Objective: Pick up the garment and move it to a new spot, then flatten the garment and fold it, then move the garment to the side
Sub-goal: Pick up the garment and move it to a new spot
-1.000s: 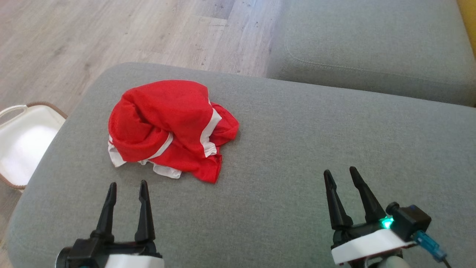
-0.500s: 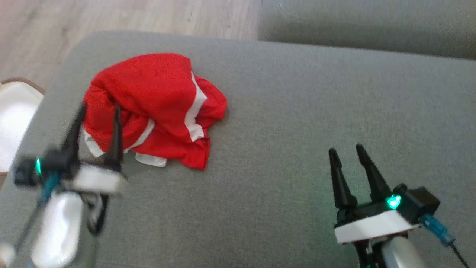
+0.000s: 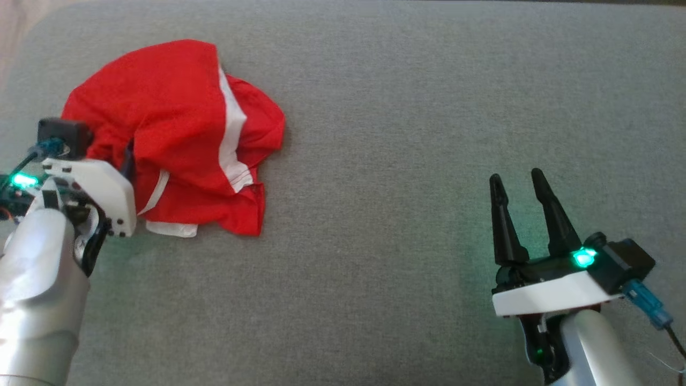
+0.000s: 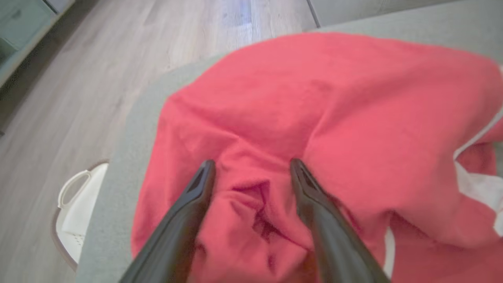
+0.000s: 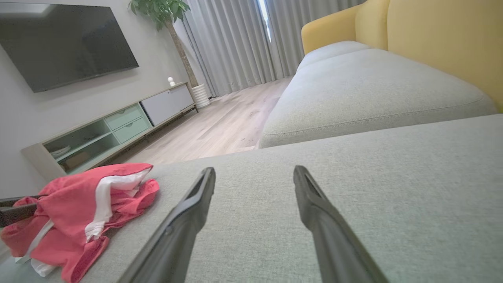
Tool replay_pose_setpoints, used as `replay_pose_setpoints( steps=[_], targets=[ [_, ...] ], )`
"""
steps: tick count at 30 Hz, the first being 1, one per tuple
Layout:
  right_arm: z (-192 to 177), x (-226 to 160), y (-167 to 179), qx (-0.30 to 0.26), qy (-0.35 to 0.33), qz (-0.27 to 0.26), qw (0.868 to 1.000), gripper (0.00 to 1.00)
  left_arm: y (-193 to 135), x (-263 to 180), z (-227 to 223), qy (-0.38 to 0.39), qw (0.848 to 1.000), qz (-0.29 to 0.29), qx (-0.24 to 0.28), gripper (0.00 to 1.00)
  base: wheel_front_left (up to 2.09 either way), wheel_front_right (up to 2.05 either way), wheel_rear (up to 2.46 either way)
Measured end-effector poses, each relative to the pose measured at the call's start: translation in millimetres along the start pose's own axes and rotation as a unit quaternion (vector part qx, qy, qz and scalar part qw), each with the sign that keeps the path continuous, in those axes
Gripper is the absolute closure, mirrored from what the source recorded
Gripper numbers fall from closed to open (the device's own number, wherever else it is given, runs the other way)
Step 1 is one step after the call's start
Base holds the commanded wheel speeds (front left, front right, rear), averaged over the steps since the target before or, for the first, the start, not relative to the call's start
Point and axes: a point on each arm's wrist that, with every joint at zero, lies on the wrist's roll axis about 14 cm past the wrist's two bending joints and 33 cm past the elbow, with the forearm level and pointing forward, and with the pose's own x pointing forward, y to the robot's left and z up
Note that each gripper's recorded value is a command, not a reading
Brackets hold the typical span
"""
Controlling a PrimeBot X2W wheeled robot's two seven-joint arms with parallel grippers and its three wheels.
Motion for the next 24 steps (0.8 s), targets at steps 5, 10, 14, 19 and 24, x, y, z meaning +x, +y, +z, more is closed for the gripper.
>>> replay_pose_setpoints(
  steps=[5,10,14,19,24],
  targets=[
    [-0.1,-3.4,-9.6,-0.001,0.001,-0.015,1.000,0.00,-5.4,6.9,-10.1,0.018,0.999,-0.013,-0.023,1.00,0.00,0.00,0.00],
    [5.0,-4.9,-9.5,-0.004,-0.005,-0.016,1.000,0.00,2.1,1.8,15.1,-0.054,0.998,-0.007,-0.026,1.00,0.00,0.00,0.00],
    [10.4,-6.4,-6.7,-0.002,-0.012,-0.014,1.000,0.00,16.5,-13.1,65.2,-0.163,0.986,0.017,-0.037,1.00,0.00,0.00,0.00],
    [20.8,-10.1,-0.1,-0.003,-0.025,-0.008,1.000,0.00,26.5,-49.6,130.5,-0.296,0.954,0.032,-0.043,1.00,0.00,0.00,0.00],
    [28.9,-19.5,4.8,0.000,-0.034,-0.007,0.999,0.00,15.3,-90.3,177.0,-0.382,0.923,0.018,-0.038,1.00,0.00,0.00,0.00]
  ],
)
